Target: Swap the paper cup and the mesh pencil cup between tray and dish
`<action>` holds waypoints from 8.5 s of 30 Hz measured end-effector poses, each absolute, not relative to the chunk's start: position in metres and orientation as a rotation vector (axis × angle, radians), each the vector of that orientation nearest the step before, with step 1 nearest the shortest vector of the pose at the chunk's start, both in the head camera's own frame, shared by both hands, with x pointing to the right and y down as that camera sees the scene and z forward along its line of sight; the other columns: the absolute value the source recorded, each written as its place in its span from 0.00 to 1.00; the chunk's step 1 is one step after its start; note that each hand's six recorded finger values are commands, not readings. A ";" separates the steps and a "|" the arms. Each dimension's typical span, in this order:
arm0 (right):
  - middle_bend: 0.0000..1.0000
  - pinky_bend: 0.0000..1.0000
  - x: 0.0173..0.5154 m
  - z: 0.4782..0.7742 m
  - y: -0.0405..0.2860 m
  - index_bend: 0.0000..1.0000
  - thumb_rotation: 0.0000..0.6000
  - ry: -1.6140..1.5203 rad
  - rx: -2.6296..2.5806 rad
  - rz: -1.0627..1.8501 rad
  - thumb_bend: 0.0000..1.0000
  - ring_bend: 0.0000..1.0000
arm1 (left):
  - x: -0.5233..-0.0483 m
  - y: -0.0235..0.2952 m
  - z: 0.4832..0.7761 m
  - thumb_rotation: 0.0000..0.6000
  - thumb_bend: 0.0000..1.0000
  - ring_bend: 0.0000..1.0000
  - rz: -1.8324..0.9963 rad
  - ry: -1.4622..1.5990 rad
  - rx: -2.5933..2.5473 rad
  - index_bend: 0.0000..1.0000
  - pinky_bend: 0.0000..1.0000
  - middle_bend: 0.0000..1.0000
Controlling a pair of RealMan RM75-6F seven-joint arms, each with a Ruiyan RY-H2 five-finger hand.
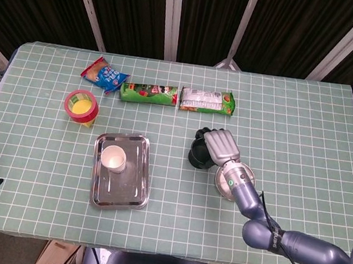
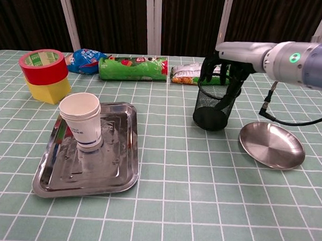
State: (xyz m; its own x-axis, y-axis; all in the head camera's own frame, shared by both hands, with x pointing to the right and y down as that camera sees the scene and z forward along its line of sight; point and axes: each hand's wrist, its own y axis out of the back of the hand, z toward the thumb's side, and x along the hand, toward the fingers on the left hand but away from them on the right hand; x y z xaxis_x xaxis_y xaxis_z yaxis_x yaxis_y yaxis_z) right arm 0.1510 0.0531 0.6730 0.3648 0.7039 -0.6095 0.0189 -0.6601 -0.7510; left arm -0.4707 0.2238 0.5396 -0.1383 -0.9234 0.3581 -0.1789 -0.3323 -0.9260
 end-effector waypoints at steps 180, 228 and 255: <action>0.00 0.00 0.472 0.565 0.219 0.05 1.00 -1.176 -1.626 1.741 0.00 0.00 | 0.023 0.064 0.708 1.00 0.04 0.00 -1.035 0.634 -2.135 0.20 0.09 0.01; 0.00 0.00 0.462 0.565 0.223 0.09 1.00 -1.177 -1.650 1.718 0.00 0.00 | -0.225 0.096 0.649 1.00 0.39 0.29 -1.217 0.597 -2.056 0.42 0.46 0.25; 0.00 0.00 0.440 0.560 0.216 0.04 1.00 -1.146 -1.788 1.578 0.00 0.00 | -0.246 0.109 0.600 1.00 0.02 0.00 -0.994 0.789 -2.009 0.13 0.18 0.00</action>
